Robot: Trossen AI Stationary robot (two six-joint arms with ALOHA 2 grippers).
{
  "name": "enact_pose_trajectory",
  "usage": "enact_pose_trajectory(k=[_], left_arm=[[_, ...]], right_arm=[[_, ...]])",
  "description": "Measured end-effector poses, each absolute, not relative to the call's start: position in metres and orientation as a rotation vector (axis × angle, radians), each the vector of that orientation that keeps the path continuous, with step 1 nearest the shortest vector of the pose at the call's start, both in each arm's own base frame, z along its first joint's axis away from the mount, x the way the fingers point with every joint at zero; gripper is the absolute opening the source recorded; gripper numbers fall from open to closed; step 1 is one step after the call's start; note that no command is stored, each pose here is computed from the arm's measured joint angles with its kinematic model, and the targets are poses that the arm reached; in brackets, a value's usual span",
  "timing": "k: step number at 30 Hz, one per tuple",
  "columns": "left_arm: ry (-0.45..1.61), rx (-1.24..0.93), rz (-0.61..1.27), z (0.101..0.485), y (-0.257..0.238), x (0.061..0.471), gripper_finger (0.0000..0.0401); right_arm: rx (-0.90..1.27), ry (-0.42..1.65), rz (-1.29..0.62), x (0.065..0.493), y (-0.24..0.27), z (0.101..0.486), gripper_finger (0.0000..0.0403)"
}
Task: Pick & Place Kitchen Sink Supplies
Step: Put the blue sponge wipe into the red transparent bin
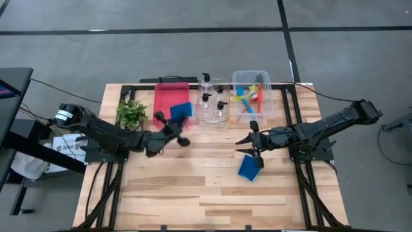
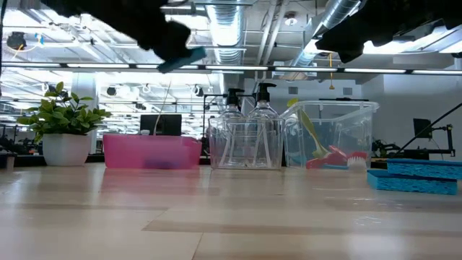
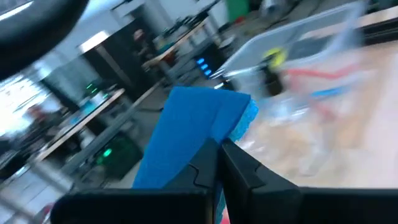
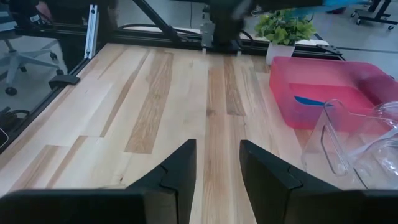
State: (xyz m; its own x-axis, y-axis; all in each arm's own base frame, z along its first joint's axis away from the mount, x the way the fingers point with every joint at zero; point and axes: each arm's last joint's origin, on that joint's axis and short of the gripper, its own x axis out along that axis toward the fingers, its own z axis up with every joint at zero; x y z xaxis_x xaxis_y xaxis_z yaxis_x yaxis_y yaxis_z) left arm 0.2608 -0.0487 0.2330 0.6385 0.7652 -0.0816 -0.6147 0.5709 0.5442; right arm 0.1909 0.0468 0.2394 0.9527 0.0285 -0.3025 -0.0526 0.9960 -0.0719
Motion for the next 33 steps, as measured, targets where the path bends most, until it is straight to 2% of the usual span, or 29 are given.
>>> enact_pose_trajectory(k=[7, 16, 26, 33], left_arm=[[0.391, 0.464, 0.953, 0.219, 0.012, 0.252, 0.0009], [0.423, 0.295, 0.986, 0.196, 0.075, 0.235, 0.0009], [0.446, 0.16, 0.957, 0.172, 0.091, 0.217, 0.0015], [0.434, 0.124, 0.958, 0.17, 0.092, 0.215, 0.0051]], right_arm=[[-0.09, 0.306, 0.043, 0.191, 0.047, 0.239, 0.0117], [-0.09, 0.308, 0.043, 0.191, 0.047, 0.239, 0.0117], [-0.091, 0.312, 0.043, 0.191, 0.047, 0.239, 0.0117], [-0.091, 0.312, 0.042, 0.191, 0.047, 0.239, 0.0117]])
